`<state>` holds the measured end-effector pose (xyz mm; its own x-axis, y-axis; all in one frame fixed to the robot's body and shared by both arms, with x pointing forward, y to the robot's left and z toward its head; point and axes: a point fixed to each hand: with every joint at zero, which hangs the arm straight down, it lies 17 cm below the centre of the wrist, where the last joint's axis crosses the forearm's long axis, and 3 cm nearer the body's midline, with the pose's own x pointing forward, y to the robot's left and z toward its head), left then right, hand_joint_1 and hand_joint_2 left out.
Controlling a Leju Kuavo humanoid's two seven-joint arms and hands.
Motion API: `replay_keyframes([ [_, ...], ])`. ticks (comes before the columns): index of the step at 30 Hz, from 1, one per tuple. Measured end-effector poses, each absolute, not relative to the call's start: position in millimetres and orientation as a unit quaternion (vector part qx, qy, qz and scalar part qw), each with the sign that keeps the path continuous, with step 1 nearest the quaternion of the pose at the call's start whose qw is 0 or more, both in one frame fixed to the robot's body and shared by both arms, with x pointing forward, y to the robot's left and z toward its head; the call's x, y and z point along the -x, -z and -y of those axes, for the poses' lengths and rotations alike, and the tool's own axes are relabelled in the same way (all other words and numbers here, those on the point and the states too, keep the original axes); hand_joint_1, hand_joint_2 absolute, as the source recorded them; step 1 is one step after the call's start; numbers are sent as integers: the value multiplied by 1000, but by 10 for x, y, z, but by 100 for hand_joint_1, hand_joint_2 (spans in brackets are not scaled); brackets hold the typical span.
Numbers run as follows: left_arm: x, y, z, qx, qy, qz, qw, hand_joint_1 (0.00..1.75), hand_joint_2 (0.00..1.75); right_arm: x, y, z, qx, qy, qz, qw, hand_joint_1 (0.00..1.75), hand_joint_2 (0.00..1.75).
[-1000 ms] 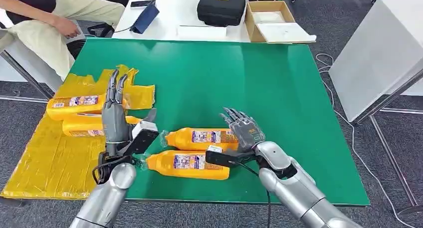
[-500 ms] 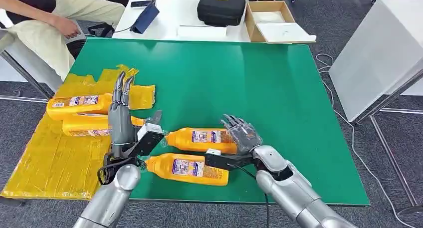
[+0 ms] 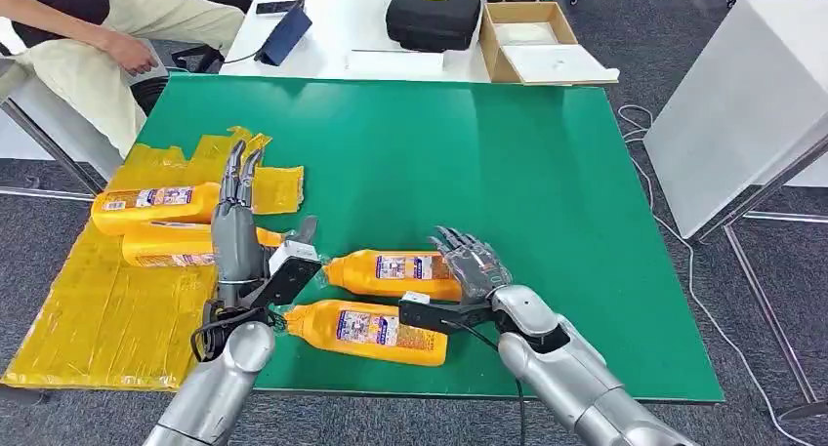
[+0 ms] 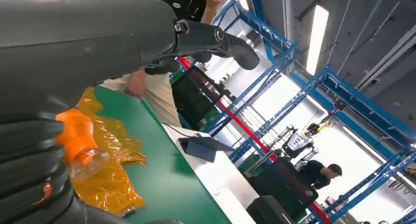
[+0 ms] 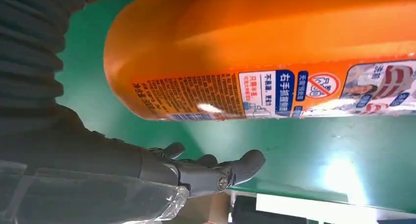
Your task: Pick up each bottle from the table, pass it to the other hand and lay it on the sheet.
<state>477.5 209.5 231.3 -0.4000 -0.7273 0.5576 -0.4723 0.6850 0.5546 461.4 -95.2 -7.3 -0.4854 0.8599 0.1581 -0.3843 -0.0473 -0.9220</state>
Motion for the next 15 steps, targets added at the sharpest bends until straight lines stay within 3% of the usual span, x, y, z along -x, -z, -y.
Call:
replay_keyframes([
  [15, -4791, -2305, -2094, -361, 151, 823, 411, 0, 175, -4639, 78, 753, 220, -688, 519, 457, 0, 175],
])
